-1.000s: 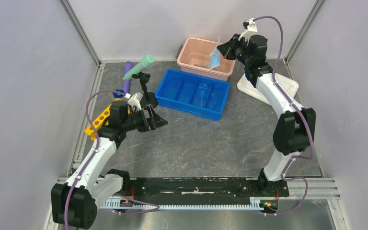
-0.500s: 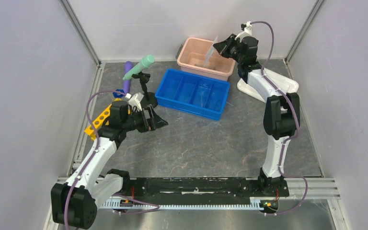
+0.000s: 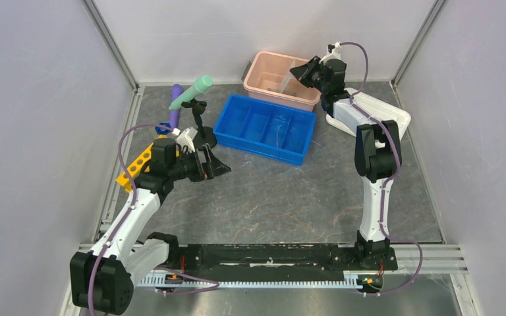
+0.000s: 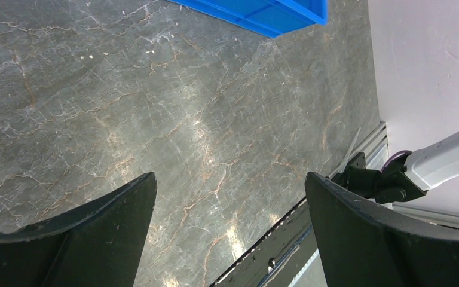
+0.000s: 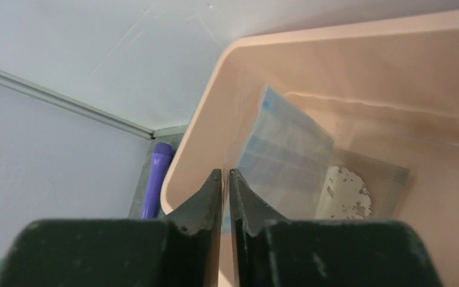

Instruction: Organize the chemistry lab equipment

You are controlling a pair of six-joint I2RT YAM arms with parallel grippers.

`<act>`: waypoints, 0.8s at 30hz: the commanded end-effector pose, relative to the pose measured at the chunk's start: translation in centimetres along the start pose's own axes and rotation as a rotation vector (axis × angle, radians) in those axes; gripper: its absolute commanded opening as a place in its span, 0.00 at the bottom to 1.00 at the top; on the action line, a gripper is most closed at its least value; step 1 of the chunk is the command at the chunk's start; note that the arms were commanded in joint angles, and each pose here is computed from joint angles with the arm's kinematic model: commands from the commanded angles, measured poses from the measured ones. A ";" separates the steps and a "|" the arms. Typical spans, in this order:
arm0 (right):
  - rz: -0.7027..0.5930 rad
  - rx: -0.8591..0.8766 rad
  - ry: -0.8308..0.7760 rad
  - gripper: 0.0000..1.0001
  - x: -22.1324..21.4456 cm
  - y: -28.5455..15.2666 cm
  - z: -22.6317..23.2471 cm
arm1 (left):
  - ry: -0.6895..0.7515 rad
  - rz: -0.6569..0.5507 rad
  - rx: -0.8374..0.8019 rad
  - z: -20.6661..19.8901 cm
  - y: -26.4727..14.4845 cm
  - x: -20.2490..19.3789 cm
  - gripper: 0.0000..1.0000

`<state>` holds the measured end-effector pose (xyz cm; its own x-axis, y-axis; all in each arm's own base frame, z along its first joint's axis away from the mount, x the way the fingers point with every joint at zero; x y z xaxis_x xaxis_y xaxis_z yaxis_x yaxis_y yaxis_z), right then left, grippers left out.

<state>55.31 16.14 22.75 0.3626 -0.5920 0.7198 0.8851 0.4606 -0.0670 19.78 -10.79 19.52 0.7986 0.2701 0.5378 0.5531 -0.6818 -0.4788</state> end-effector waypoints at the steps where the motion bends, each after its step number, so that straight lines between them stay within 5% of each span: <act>1: -0.022 -0.048 -0.067 0.20 1.8 -0.3 0.0 | 0.064 -0.025 -0.005 -0.6 -0.3 1.1 1.00; 9: -0.004 -0.182 -0.205 0.47 4.2 -2.9 -0.1 | 0.020 -0.030 0.053 -0.2 0.0 1.3 1.00; 14: 0.008 -0.274 -0.344 0.56 6.5 -5.2 1.0 | 0.009 -0.026 0.058 -0.2 -0.1 1.3 1.00; 24: 0.119 -0.397 -0.553 0.55 7.0 -10.8 1.7 | 0.033 -0.051 -0.044 -1.4 -0.5 1.2 1.00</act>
<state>50.18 9.36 27.67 0.3761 -0.1943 0.9060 0.9190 0.2032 -0.3379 20.03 -10.49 19.21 0.8098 0.2829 0.5140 0.5584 -0.6404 -0.5274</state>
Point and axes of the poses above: each gripper's point midway between its finger pads, its own y axis out along the fingers, its own z axis along the line the jaws close on, x = y × z, the point moved 8 cm from there along -y, back along the fingers, and after that the axes turned 2 degrees about -y, right-handed, at the moved point
